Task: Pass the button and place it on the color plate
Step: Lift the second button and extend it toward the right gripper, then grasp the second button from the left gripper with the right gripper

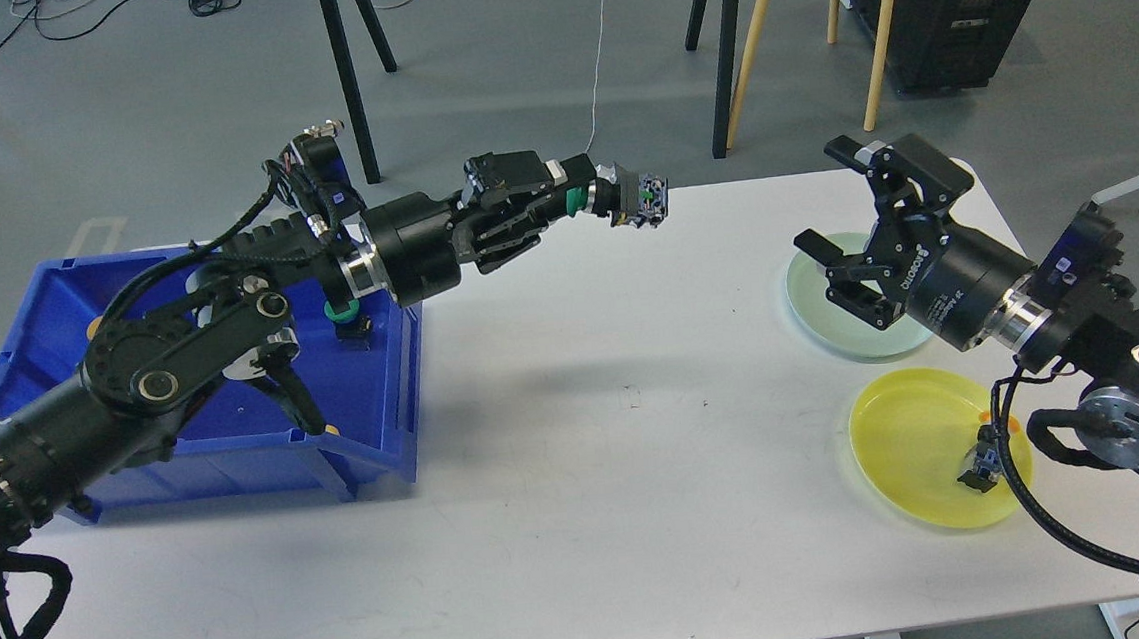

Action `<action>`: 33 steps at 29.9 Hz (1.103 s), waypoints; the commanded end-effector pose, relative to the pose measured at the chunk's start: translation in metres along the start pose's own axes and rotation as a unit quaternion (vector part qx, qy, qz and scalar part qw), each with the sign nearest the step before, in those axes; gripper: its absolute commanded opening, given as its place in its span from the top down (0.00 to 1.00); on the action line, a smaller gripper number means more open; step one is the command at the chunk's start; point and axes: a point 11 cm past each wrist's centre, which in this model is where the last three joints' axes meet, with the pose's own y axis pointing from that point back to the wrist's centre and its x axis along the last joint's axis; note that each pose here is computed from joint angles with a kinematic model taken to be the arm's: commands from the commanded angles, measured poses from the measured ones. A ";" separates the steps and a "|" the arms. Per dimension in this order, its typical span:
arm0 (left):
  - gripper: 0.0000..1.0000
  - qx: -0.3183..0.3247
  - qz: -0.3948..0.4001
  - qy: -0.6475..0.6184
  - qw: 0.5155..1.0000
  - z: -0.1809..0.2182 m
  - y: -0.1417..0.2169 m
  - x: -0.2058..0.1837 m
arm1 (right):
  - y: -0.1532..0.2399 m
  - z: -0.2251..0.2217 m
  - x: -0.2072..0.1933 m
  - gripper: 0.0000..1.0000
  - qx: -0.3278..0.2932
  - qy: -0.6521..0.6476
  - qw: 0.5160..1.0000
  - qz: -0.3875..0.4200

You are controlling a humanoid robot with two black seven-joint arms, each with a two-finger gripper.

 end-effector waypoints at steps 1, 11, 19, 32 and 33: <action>0.93 -0.002 0.002 0.017 1.000 -0.008 -0.005 -0.007 | -0.020 -0.002 -0.009 0.00 -0.008 0.021 0.999 -0.023; 0.93 -0.009 0.008 0.030 0.999 -0.007 -0.005 -0.007 | -0.057 0.009 -0.027 0.00 -0.017 0.029 0.998 -0.049; 0.92 -0.011 0.009 0.035 0.999 -0.007 -0.006 -0.007 | -0.079 0.014 -0.048 0.02 -0.012 0.022 0.997 -0.067; 0.92 -0.012 0.011 0.038 0.999 -0.007 -0.006 -0.007 | -0.088 0.016 -0.065 0.15 -0.005 0.009 0.997 -0.078; 0.92 -0.014 0.012 0.040 0.999 -0.007 -0.006 -0.006 | -0.088 0.016 -0.065 0.16 -0.005 0.009 0.997 -0.078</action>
